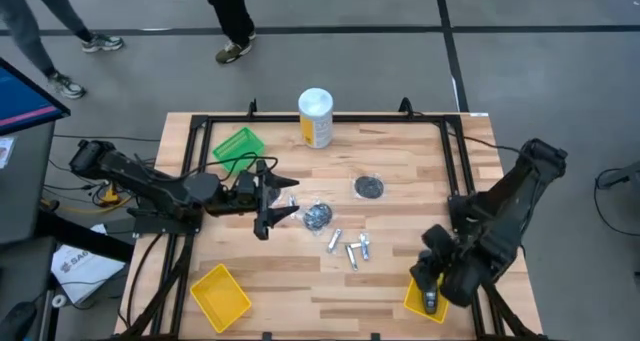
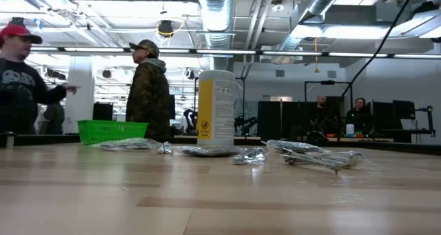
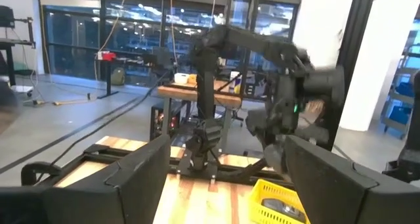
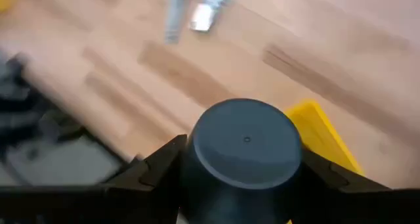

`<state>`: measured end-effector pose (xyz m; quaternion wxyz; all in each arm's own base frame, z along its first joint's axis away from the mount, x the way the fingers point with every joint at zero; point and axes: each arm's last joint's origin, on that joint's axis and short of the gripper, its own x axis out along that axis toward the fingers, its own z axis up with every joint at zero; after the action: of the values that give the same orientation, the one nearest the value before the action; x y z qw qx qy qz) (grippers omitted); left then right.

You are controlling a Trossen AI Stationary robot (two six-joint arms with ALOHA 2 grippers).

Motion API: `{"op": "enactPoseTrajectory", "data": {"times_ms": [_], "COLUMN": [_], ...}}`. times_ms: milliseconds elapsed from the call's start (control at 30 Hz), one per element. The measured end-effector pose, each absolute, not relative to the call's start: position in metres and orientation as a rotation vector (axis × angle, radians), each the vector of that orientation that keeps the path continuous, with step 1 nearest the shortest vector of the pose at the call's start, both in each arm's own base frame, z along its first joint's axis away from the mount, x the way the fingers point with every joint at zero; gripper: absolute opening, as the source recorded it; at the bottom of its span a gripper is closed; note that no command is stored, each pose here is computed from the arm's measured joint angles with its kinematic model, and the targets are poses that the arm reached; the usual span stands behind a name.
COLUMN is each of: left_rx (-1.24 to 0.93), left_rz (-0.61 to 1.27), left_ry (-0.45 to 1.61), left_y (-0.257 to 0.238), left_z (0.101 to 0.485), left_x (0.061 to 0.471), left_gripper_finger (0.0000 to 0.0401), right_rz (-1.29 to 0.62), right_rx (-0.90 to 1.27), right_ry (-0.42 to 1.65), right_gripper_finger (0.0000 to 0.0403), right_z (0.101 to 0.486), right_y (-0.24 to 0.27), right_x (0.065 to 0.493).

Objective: Pick & Place Travel size toiletries
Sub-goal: Put the gray deodorant into the right yellow bin

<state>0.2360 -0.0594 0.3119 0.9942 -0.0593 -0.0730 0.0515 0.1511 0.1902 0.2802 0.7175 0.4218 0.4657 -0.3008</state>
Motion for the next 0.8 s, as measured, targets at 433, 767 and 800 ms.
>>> {"op": "enactPoseTrajectory", "data": {"times_ms": [433, 767, 800], "left_rx": [-0.139, -0.15, -0.15], "left_rz": [0.124, 0.141, 0.143], "left_ry": [-0.218, -0.245, -0.246], "left_y": [-0.05, -0.047, -0.047], "left_z": [0.328, 0.334, 0.334], "left_x": [0.222, 0.216, 0.216], "left_gripper_finger": [0.0289, 0.0289, 0.0289], "right_rz": [-0.842, -0.905, -0.908], "right_rx": [1.034, 0.989, 0.986], "right_ry": [1.047, 1.07, 1.071], "right_gripper_finger": [0.0197, 0.0209, 0.0209], "right_z": [0.226, 0.204, 0.203], "right_y": [0.222, 0.231, 0.231], "right_x": [0.151, 0.157, 0.157]}}
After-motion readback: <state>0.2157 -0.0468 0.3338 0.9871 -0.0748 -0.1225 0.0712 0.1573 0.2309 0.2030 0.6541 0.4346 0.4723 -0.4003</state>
